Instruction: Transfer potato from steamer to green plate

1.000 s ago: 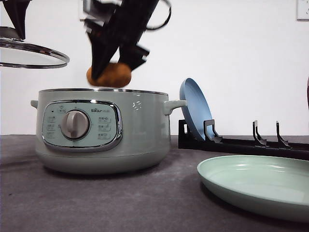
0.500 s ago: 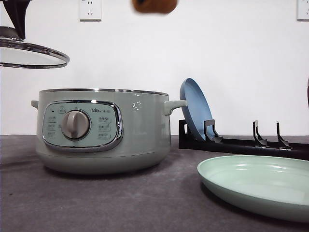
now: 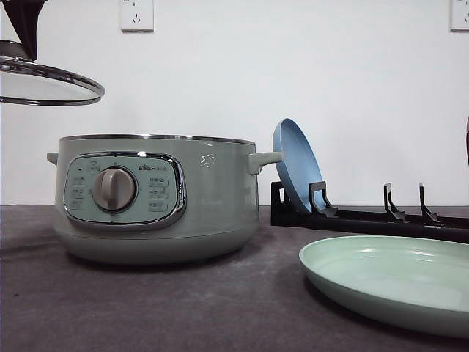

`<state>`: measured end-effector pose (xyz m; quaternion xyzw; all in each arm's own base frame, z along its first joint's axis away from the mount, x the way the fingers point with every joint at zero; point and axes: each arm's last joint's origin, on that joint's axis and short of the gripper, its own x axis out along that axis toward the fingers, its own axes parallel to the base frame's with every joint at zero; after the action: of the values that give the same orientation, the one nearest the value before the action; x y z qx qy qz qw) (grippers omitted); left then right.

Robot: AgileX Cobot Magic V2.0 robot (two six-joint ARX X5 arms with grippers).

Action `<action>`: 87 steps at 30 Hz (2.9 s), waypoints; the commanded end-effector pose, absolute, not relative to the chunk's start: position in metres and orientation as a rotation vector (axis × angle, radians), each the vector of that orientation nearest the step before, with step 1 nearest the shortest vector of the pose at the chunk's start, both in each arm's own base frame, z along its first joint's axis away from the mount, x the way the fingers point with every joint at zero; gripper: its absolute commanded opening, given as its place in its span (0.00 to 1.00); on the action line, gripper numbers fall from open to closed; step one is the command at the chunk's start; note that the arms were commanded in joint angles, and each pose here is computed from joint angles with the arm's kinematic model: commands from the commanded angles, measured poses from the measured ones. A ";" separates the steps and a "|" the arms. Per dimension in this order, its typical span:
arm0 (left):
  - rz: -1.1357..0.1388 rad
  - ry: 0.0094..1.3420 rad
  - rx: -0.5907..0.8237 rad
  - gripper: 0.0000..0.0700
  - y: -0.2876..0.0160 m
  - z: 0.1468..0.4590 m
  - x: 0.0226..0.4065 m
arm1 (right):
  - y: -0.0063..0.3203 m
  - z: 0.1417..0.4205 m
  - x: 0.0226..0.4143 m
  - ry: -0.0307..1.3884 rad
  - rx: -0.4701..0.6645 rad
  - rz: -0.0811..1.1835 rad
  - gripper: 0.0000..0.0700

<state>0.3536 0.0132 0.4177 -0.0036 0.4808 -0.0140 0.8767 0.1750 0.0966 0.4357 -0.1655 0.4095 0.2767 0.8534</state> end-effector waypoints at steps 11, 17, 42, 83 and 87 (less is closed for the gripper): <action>-0.030 0.921 -0.004 0.00 0.012 0.434 0.350 | 0.056 0.378 0.122 0.865 -0.099 0.508 0.41; -0.036 0.922 -0.003 0.00 0.010 0.434 0.350 | 0.062 0.328 0.130 0.942 0.006 0.506 0.41; -0.043 0.919 0.001 0.00 0.007 0.434 0.350 | 0.082 0.181 0.176 1.038 0.166 0.435 0.41; -0.043 0.917 0.001 0.00 0.007 0.435 0.350 | 0.083 0.261 0.171 0.920 0.278 0.507 0.90; -0.043 0.918 0.001 0.00 0.007 0.434 0.350 | 0.073 0.297 0.145 0.822 0.282 0.530 0.90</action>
<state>0.3539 0.0077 0.4179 0.0001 0.4798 -0.0207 0.8771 0.1496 0.0736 0.2870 0.1303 0.4091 0.2497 0.8680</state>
